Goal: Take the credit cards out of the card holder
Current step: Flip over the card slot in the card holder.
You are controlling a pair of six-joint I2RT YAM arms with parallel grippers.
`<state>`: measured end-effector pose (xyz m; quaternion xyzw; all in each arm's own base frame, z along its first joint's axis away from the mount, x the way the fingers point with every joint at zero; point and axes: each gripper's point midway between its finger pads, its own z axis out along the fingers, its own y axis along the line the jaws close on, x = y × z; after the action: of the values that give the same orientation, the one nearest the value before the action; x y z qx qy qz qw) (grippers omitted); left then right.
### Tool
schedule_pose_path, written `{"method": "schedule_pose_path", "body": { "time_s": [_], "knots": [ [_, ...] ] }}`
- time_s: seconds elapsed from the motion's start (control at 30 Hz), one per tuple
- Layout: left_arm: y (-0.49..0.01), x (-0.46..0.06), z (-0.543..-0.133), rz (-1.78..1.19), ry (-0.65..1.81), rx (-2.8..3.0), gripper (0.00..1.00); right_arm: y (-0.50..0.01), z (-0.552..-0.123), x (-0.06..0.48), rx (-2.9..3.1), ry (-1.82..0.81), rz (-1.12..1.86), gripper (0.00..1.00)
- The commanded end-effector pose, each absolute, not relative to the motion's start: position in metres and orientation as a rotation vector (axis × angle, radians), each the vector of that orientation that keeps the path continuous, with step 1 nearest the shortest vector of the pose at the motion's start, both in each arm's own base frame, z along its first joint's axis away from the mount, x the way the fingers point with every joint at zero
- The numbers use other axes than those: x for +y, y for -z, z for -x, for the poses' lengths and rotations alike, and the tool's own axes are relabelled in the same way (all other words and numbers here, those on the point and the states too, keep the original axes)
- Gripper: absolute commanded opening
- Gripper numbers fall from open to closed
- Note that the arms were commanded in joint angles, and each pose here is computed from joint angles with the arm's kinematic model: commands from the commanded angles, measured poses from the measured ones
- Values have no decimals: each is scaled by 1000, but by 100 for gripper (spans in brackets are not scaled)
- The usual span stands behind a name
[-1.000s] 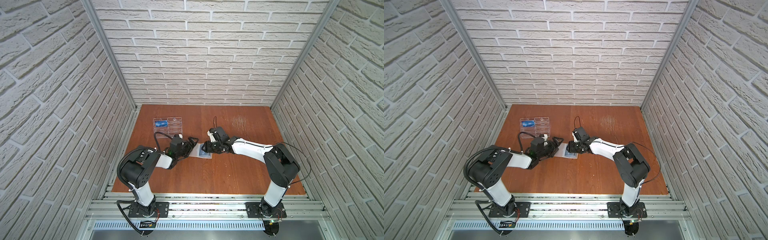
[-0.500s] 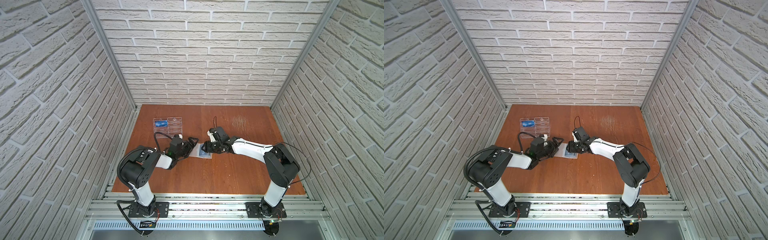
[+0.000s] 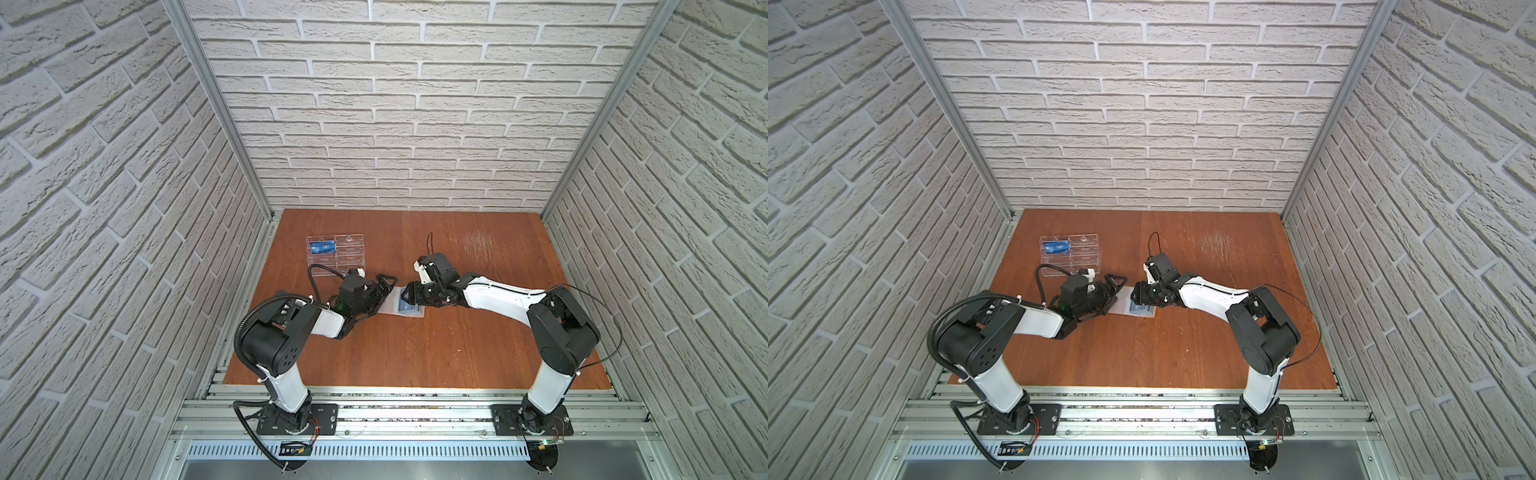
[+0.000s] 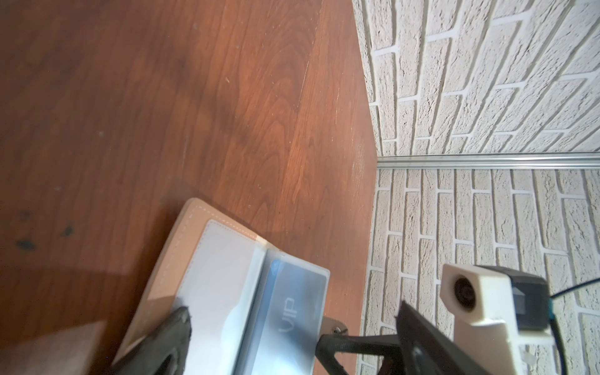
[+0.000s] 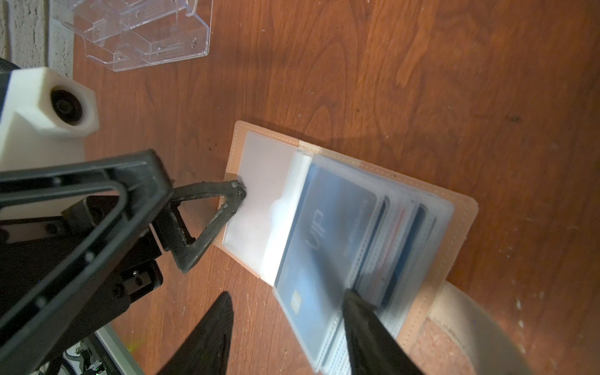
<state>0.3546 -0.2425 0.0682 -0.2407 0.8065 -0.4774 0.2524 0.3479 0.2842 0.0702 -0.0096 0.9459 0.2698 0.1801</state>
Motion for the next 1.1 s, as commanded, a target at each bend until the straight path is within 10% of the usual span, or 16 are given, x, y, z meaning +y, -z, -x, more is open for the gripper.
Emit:
{"method": "schedule_pose_path", "body": {
  "time_s": [0.0, 1.07],
  "knots": [
    [-62, -238, -352, 653, 1283, 2196, 98, -92, -354, 292, 2606, -812, 38, 57],
    [-63, -238, -354, 650, 1284, 2195, 98, -89, -356, 291, 2620, -795, 45, 60]
  ]
}}
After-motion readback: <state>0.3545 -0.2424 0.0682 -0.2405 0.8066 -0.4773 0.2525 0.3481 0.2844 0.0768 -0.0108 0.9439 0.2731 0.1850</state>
